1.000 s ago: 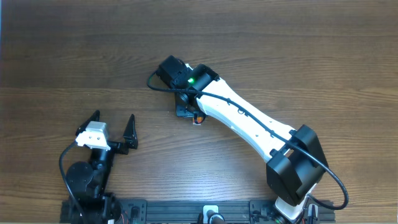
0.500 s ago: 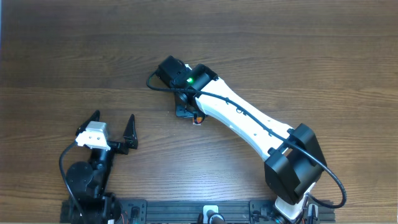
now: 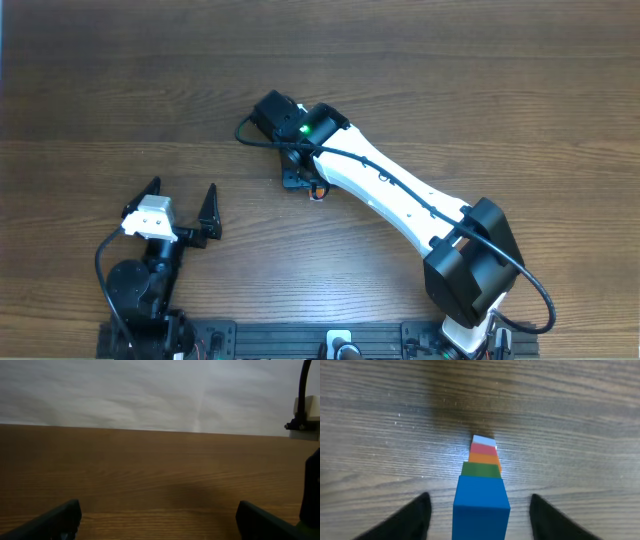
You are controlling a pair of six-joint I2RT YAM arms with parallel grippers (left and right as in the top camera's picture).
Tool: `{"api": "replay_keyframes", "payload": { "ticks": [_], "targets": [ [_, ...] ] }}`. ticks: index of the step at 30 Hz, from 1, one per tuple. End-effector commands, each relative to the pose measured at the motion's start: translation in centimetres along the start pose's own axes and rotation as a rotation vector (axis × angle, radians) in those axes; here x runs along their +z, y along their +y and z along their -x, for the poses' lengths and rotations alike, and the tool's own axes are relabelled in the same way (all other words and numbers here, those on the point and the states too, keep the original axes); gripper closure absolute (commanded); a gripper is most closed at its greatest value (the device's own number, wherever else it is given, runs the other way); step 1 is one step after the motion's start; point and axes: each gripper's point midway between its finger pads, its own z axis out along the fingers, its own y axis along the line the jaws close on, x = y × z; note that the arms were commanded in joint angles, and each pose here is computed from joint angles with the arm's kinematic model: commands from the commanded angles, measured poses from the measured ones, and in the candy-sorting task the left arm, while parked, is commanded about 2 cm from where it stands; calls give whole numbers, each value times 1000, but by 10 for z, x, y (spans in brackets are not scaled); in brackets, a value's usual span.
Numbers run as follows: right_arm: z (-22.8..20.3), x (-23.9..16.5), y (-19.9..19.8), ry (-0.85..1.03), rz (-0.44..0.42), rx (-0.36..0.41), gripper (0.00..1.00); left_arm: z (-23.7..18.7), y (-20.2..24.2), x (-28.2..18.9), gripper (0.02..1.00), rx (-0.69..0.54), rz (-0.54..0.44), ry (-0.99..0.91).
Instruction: Stack Cubes
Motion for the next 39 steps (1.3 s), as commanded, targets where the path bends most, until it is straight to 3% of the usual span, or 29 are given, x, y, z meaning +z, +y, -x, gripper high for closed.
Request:
{"api": "replay_keyframes", "payload": {
  "ticks": [1, 4, 8, 12, 16, 20, 23, 26, 28, 33, 39],
  "targets": [
    [2, 1, 5, -1, 2, -4, 213, -1, -2, 0, 18, 16, -12, -2],
    [2, 1, 5, -2, 2, -3, 9, -1, -2, 0, 18, 16, -12, -1],
    [2, 1, 5, -2, 2, -4, 9, -1, -2, 0, 18, 16, -13, -2],
    [17, -12, 3, -42, 27, -63, 7, -1, -2, 0, 20, 16, -12, -1],
    [60, -54, -1, -171, 90, -137, 9, -1, -2, 0, 20, 16, -12, -2],
    [112, -103, -23, -331, 130, -146, 7, -1, -2, 0, 18, 16, -12, -2],
    [144, -130, -56, -440, 117, -116, 7, -1, -2, 0, 18, 16, -12, -2],
    [165, -147, -110, -516, 23, -21, 9, -1, -2, 0, 18, 16, -12, -2],
    [168, -152, -142, -528, -32, 3, 7, -1, -2, 0, 20, 16, -13, -2],
    [154, -151, -209, -528, -152, 59, 9, -1, -2, 0, 18, 16, -13, -2],
    [114, -151, -261, -616, -191, 153, 9, -1, -2, 0, 18, 16, -13, -1]
  ]
}}
